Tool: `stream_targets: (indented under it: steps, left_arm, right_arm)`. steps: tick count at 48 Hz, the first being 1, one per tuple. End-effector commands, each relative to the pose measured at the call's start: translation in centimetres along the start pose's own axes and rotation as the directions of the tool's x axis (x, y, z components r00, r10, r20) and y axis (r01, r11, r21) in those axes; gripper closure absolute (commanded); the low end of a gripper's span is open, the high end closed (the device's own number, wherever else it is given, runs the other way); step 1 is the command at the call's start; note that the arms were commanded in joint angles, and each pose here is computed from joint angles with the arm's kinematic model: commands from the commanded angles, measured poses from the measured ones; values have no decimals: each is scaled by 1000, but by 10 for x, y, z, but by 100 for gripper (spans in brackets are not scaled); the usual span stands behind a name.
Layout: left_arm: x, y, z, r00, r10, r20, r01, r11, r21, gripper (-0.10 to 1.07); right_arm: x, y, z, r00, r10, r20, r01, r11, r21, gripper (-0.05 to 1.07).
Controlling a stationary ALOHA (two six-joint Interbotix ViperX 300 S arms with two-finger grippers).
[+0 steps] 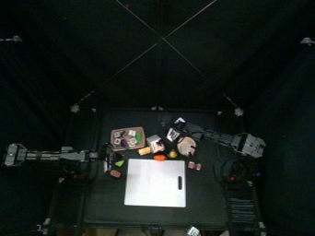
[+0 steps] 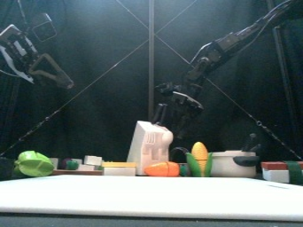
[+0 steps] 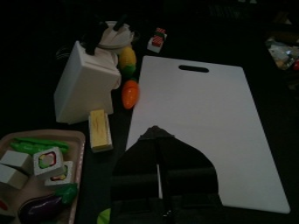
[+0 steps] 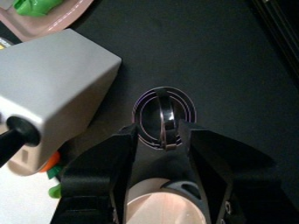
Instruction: Grab salmon roe sushi
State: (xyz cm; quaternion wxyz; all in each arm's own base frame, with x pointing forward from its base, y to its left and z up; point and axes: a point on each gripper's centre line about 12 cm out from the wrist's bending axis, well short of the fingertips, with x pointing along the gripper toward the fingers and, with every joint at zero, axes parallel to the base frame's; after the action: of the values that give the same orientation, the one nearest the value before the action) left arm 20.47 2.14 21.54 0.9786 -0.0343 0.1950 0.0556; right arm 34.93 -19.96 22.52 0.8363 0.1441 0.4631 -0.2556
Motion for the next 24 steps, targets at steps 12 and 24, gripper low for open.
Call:
stream_targets:
  steps: [12, 24]
  left_arm:
    - [-2, -5, -5, 986, -32, -162, 11, 991, -131, 86]
    - [-5, -11, -21, 956, -71, -283, 30, 989, -147, 43]
  right_arm:
    - [-79, 21, -32, 977, 103, 185, -104, 995, -4, 23]
    - [-102, 16, -72, 925, 131, 356, -139, 990, -5, 23]
